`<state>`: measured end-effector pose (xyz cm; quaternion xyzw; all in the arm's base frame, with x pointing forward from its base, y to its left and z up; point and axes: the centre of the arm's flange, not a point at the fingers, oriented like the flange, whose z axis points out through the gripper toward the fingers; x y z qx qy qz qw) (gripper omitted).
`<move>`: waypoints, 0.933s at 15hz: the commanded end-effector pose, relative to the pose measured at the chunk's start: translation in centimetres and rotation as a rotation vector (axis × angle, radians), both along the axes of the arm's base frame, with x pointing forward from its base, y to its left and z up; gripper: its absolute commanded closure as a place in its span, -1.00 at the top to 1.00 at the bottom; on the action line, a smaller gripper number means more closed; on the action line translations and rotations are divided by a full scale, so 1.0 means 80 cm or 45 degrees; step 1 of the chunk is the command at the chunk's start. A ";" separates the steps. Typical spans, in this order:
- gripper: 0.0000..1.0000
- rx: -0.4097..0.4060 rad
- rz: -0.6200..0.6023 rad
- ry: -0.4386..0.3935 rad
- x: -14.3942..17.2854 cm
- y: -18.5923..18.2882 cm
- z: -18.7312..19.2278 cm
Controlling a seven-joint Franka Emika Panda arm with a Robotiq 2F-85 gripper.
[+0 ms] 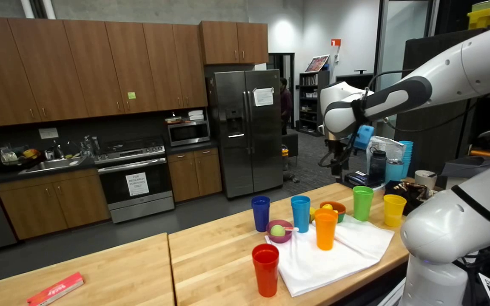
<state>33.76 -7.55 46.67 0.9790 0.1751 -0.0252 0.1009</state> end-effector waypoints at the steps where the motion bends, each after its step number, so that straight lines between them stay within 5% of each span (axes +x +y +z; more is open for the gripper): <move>1: 1.00 -0.035 0.229 -0.029 0.063 0.042 0.030; 6: 1.00 -0.041 0.270 0.070 0.118 0.091 0.047; 7: 1.00 -0.047 0.279 0.003 0.083 0.087 0.031; 14: 1.00 -0.055 0.275 0.065 0.111 0.093 0.031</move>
